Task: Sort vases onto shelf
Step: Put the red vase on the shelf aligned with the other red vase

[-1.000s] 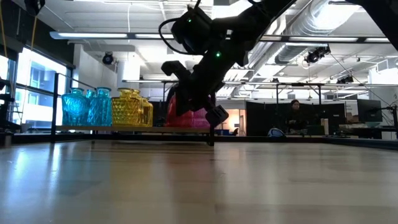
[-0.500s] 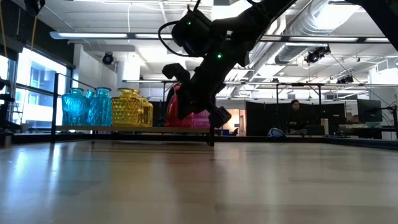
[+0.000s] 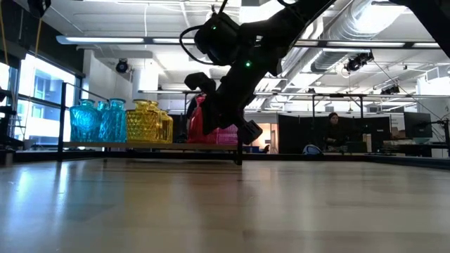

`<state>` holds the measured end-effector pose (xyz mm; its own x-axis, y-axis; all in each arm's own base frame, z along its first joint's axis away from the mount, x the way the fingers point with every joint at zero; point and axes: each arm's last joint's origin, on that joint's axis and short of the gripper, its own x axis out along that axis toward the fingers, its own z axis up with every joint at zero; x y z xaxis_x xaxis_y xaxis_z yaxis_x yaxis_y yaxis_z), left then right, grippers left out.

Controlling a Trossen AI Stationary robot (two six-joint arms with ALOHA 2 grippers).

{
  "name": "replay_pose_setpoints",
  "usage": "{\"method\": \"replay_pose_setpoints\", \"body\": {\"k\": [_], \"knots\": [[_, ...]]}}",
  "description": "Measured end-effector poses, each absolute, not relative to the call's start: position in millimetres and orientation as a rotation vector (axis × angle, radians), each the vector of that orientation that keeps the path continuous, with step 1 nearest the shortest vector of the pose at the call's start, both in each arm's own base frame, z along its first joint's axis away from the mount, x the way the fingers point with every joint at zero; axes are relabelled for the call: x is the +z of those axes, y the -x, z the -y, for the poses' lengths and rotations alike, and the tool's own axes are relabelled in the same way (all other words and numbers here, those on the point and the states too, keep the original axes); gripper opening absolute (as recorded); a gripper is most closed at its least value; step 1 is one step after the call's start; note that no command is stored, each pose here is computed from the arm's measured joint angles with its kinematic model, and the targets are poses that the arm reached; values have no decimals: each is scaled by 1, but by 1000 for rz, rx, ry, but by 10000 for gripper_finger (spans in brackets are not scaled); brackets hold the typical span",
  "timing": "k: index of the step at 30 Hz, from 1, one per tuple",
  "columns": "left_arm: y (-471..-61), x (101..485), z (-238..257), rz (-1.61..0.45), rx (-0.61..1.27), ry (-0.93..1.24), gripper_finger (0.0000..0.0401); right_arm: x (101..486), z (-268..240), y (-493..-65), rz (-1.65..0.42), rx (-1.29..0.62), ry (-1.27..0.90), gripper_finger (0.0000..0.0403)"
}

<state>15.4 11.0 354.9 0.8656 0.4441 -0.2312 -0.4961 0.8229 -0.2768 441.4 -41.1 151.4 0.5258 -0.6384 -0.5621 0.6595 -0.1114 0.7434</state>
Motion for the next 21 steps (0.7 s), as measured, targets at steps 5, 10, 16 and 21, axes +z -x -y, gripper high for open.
{"method": "replay_pose_setpoints", "body": {"k": [5, 10, 16, 21], "knots": [[-15, 355, -11, -160, 502, 337, 0, 151, 43, -441, -17, -1104, -1273, 0], [-15, 355, -11, -160, 502, 337, 0, 152, 44, -441, -3, -1114, -1265, 0], [-15, 355, -11, -160, 502, 337, 0, 151, 46, -440, 1, -1122, -1260, 0], [-15, 355, -11, -160, 502, 337, 0, 151, 46, -440, 1, -1122, -1260, 0]]}}
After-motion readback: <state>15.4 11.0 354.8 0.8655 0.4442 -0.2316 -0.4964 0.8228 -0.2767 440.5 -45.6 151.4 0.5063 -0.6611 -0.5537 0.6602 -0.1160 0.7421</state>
